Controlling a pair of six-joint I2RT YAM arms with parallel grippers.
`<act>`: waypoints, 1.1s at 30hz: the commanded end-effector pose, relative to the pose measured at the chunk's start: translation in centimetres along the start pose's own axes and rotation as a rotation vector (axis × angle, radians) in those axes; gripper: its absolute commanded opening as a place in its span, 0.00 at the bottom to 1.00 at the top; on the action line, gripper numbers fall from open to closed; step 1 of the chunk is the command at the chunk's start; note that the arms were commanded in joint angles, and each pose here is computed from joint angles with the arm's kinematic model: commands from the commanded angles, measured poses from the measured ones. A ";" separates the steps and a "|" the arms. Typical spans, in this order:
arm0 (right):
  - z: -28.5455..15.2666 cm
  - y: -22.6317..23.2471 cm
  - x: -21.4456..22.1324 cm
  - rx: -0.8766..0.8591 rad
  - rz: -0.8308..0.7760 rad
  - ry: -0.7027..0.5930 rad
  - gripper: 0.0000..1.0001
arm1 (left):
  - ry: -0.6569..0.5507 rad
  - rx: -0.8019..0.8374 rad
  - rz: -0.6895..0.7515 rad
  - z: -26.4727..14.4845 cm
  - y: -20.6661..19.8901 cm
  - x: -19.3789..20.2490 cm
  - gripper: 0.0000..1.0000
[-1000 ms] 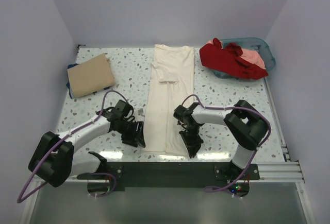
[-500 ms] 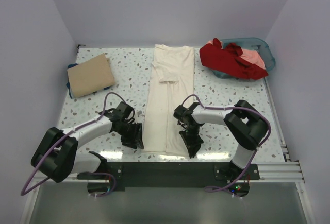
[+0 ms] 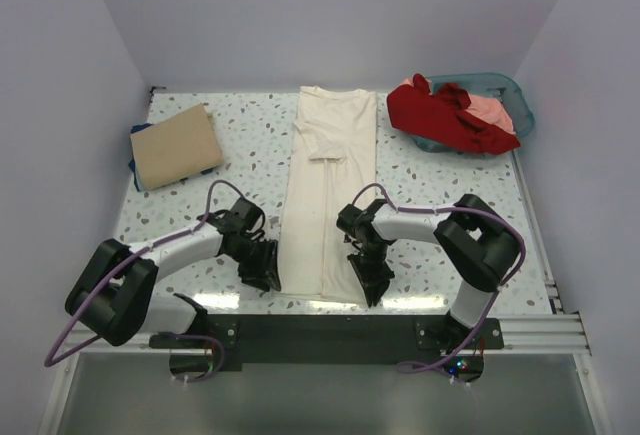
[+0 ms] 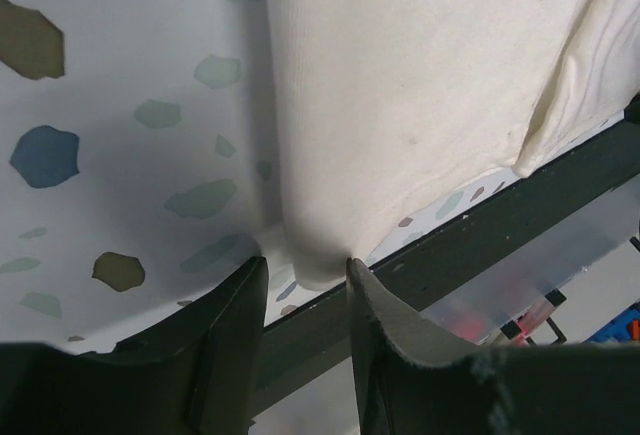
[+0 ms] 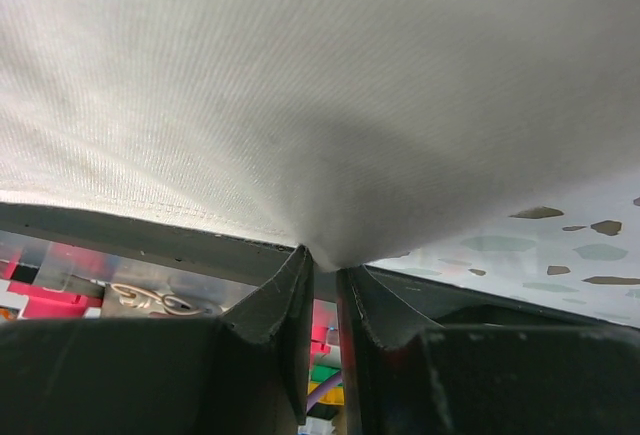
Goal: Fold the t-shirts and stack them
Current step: Fold the tshirt
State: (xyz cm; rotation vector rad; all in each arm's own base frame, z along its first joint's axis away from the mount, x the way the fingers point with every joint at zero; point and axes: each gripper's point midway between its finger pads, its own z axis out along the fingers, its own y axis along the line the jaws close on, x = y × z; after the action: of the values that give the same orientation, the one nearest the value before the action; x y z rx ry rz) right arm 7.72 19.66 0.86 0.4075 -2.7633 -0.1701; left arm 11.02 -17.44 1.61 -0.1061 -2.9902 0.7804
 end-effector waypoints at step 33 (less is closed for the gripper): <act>-7.5 -0.6 -1.4 0.083 0.030 -0.166 0.00 | -0.205 -0.037 0.096 -4.0 -4.1 -6.1 0.00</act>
State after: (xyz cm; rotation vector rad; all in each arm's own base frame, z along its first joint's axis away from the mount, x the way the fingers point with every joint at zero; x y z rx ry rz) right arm 10.82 19.91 5.36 0.4332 -2.8892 -0.1408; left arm 15.76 -19.22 5.19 -0.1907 -3.1573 0.7855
